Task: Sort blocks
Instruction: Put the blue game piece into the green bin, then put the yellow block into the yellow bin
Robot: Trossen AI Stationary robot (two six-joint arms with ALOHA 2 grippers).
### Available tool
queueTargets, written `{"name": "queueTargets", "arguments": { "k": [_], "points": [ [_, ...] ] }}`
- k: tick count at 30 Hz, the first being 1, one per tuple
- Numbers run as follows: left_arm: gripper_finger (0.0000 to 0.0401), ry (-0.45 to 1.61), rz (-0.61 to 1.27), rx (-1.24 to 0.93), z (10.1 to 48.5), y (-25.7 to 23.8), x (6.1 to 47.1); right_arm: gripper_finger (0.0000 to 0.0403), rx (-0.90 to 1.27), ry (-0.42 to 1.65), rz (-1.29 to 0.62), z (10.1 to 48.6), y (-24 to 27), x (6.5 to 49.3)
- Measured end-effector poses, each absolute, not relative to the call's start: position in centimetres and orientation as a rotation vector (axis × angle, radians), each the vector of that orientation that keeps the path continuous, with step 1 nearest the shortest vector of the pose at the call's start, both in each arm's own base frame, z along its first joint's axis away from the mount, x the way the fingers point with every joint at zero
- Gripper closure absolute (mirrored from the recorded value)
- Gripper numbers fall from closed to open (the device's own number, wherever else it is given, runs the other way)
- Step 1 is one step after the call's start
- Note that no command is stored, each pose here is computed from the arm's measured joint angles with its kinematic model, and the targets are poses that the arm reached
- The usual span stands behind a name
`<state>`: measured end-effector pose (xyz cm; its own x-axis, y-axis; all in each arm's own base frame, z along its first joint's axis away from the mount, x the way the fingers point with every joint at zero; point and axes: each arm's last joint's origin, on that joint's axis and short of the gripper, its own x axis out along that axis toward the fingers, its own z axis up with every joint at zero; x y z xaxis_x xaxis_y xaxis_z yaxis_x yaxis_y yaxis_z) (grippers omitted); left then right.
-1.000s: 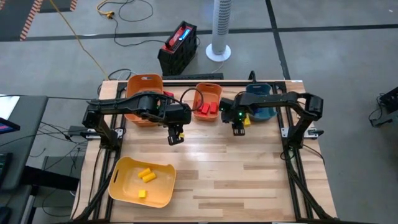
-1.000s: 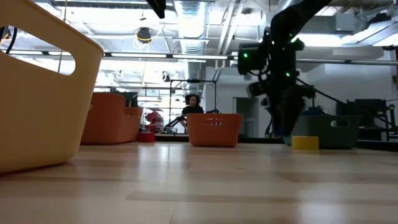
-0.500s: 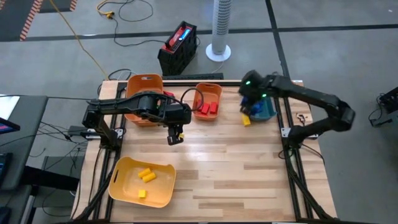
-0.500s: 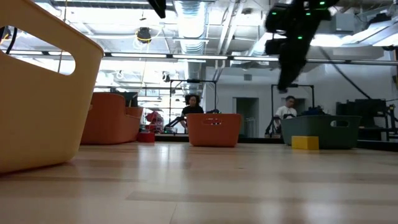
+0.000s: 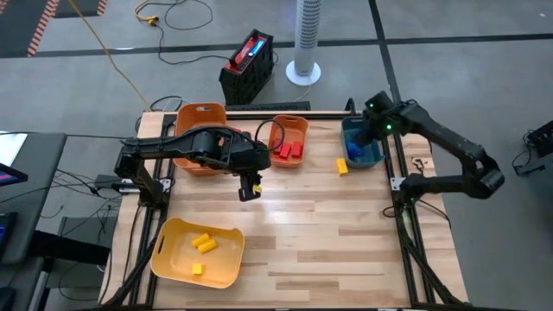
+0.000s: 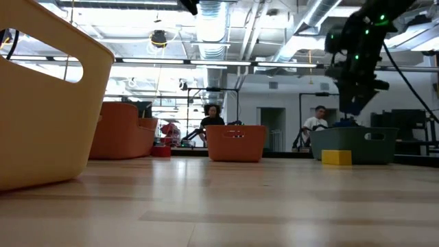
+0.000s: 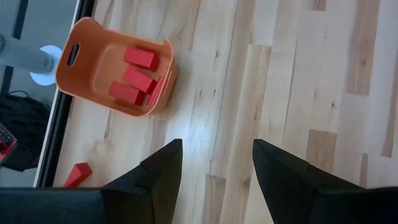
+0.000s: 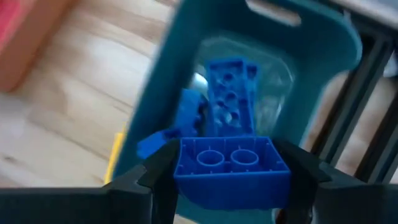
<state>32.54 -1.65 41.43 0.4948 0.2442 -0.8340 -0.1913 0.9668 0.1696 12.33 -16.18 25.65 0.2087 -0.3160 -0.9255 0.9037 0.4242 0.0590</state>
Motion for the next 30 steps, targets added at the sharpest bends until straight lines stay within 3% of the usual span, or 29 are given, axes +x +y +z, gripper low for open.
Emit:
{"name": "queueTargets", "arguments": {
  "k": [10,17,26,30],
  "points": [
    [0.0212,1.021,0.266,0.058,41.4,-1.5,32.5,0.0182,0.767,1.117,-0.958,23.3,-17.8,12.8],
    [0.0212,1.024,0.279,0.056,41.4,-0.9,32.6,0.0144,0.767,1.130,-0.870,23.1,-17.8,13.0],
    [0.0212,1.029,0.271,0.057,41.4,-0.4,32.6,0.0134,0.682,1.097,-0.813,27.1,-17.2,13.6],
    [0.0212,1.029,0.270,0.059,41.4,-0.4,32.6,0.0133,0.522,1.121,-0.658,29.8,-15.2,15.6]
  ]
}}
